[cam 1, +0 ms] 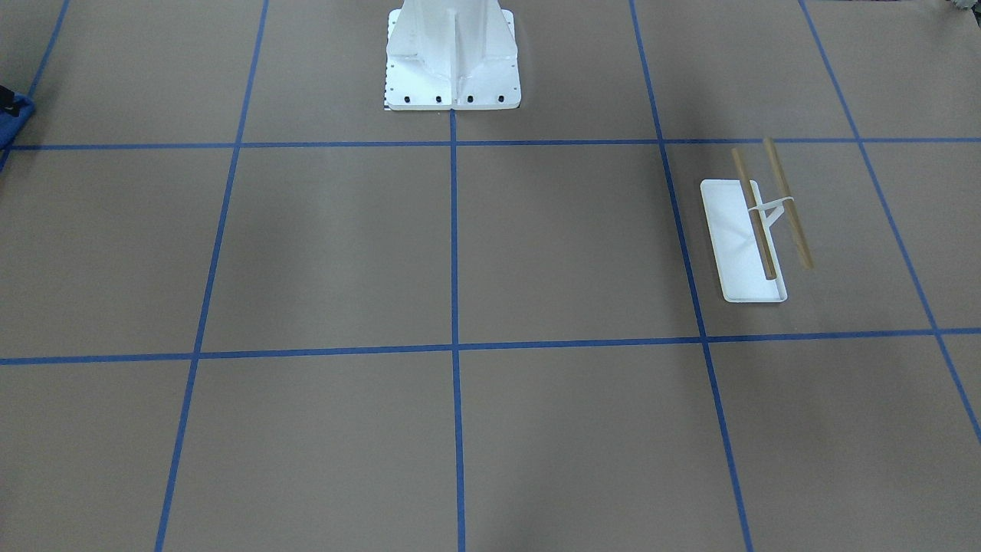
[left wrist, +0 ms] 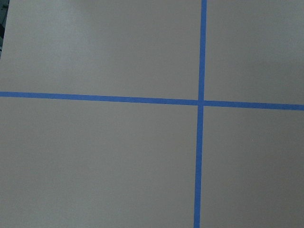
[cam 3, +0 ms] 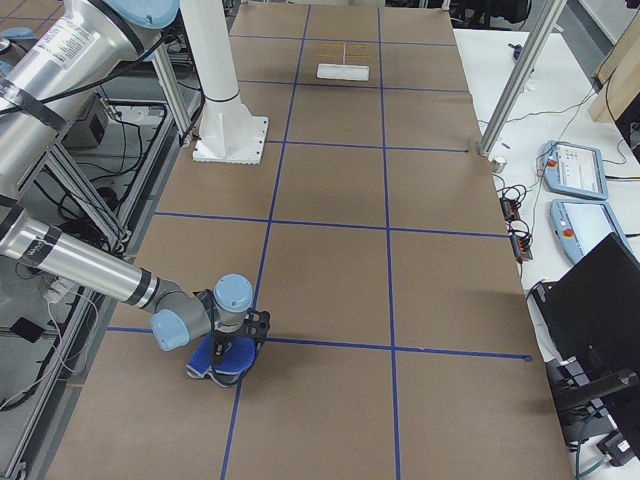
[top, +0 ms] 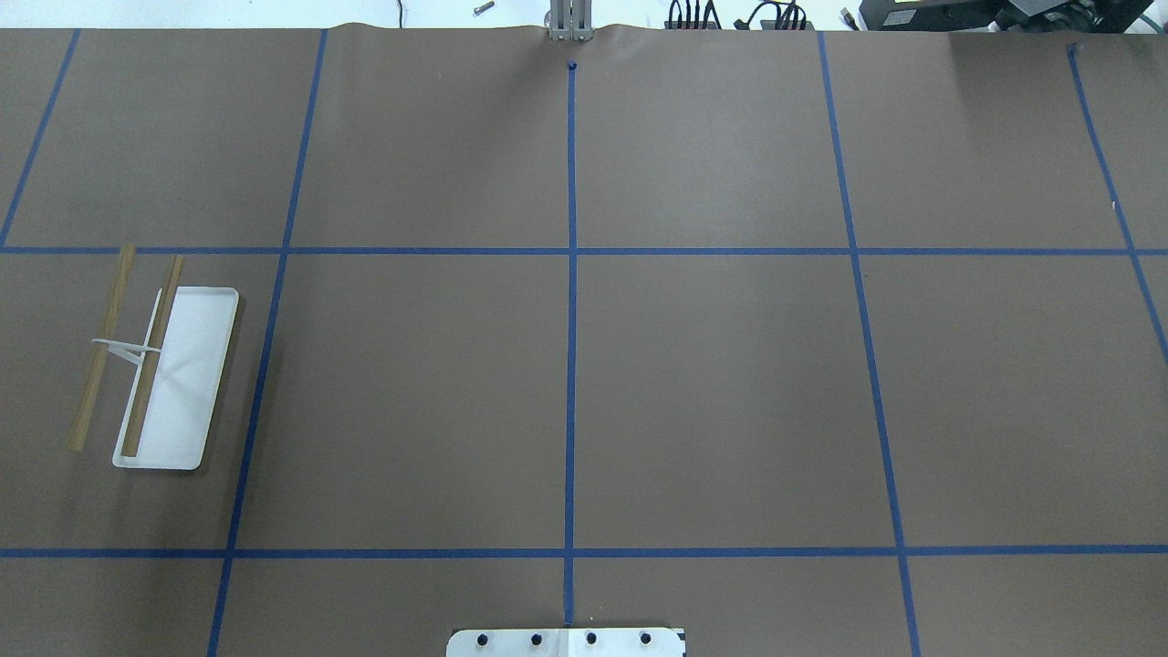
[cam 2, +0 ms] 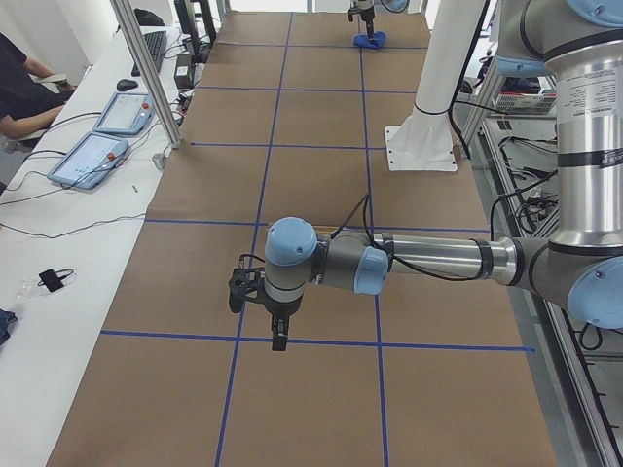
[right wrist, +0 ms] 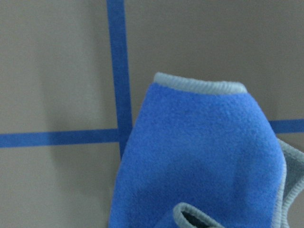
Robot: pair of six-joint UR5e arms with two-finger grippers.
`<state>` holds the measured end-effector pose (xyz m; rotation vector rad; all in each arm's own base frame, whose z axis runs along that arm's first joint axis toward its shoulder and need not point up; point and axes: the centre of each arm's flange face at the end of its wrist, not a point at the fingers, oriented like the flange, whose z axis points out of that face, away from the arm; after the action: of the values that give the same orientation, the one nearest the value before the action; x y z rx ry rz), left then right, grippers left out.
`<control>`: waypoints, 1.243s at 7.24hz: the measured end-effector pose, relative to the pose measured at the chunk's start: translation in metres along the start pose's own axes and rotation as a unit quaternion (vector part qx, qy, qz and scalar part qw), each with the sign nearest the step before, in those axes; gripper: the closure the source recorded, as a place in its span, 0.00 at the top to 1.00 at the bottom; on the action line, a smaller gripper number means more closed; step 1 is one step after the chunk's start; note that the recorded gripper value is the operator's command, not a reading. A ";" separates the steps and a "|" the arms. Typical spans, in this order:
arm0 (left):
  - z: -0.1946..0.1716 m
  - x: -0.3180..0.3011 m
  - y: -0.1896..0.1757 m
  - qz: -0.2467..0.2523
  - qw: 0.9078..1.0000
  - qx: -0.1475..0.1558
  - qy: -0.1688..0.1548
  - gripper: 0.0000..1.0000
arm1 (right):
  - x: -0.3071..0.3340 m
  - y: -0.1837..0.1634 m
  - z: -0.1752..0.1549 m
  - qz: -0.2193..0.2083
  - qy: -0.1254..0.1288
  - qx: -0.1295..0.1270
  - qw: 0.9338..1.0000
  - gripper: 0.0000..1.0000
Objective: Hang towel on rack
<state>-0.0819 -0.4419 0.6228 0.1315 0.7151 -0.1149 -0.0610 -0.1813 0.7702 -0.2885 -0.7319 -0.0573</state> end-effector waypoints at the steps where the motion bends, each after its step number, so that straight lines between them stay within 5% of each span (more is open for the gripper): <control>1: 0.000 0.000 0.000 0.000 1.000 0.000 0.000 1.00 | 0.002 0.002 0.002 -0.001 0.003 -0.003 1.000 1.00; 2: -0.001 0.000 0.000 0.000 1.000 0.001 0.000 1.00 | 0.004 0.003 0.004 -0.002 0.005 -0.005 1.000 0.98; 3: -0.001 0.000 0.000 0.000 1.000 0.001 0.000 1.00 | 0.004 0.003 0.006 -0.003 0.007 -0.007 1.000 0.79; 4: -0.001 0.000 0.000 0.000 1.000 0.001 0.000 1.00 | 0.004 0.002 0.007 -0.004 0.008 -0.008 1.000 0.30; 5: -0.001 0.000 0.000 0.000 1.000 0.001 0.000 1.00 | 0.004 0.001 0.008 -0.006 0.009 -0.008 1.000 0.04; 9: -0.001 -0.001 0.001 -0.001 1.000 0.001 0.000 1.00 | -0.001 0.001 0.007 -0.021 -0.001 -0.002 1.000 0.00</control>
<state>-0.0830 -0.4411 0.6226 0.1326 0.7150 -0.1174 -0.0665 -0.1786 0.7744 -0.2775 -0.7397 -0.0985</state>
